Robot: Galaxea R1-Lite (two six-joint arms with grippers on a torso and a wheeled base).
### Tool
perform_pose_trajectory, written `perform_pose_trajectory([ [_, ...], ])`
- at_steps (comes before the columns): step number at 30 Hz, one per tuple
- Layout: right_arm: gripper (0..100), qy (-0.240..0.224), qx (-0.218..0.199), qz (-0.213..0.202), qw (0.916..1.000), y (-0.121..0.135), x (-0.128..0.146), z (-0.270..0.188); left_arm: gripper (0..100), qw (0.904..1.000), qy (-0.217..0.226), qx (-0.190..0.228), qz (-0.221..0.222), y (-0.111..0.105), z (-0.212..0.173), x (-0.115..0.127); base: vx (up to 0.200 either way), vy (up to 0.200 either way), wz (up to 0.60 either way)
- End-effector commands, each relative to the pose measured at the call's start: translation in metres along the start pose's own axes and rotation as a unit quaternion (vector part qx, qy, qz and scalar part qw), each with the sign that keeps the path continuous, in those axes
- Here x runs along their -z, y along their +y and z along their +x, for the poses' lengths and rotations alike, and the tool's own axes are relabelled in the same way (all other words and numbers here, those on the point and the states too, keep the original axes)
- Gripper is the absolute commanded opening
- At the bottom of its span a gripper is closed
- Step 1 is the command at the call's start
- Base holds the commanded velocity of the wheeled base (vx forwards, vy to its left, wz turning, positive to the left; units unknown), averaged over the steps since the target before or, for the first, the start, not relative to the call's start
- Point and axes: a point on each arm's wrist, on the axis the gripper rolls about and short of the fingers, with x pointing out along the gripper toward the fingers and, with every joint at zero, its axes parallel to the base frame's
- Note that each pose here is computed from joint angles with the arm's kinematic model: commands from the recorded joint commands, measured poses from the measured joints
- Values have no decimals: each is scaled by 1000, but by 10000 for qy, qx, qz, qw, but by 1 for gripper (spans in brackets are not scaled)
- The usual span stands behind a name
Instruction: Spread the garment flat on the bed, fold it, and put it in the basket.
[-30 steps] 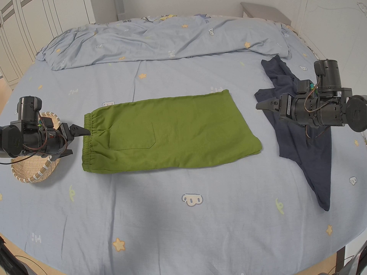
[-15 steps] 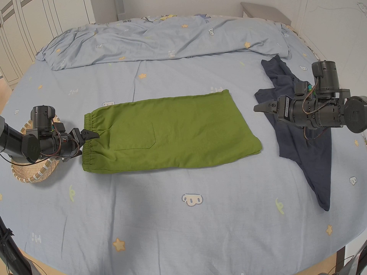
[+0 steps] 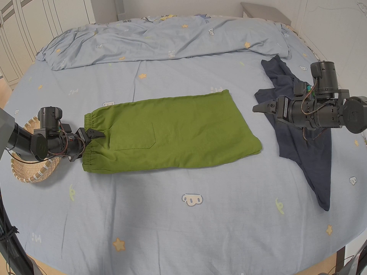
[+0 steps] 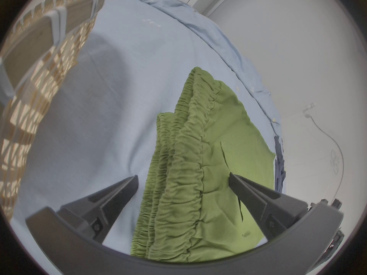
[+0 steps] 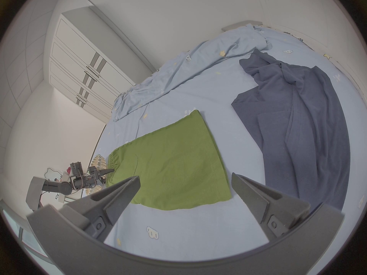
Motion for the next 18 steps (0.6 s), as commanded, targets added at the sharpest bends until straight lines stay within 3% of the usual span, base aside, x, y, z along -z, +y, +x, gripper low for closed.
perform_pose_trajectory([
  [1, 100, 18, 6, 6, 10000, -1, 1, 1, 100, 9993, 145, 232, -248, 5, 5, -2, 0, 0, 0],
  [4, 100, 18, 6, 6, 10000, -1, 1, 1, 100, 9982, 200, 439, -353, 6, 5, -3, 0, 0, 0],
  [13, 100, 11, 4, 4, 10000, 0, 0, 1, 100, 9982, 157, 447, -372, 11, 9, -3, 0, 0, 0],
  [14, 100, 11, 4, 4, 10000, 0, 0, 1, 0, 9982, 173, 436, -383, 13, 11, -2, 0, 0, 0],
  [18, 100, 4, 16, 11, 10000, -1, 0, 0, 0, 9983, 136, 422, -386, 15, 10, -4, 0, 0, 0],
])
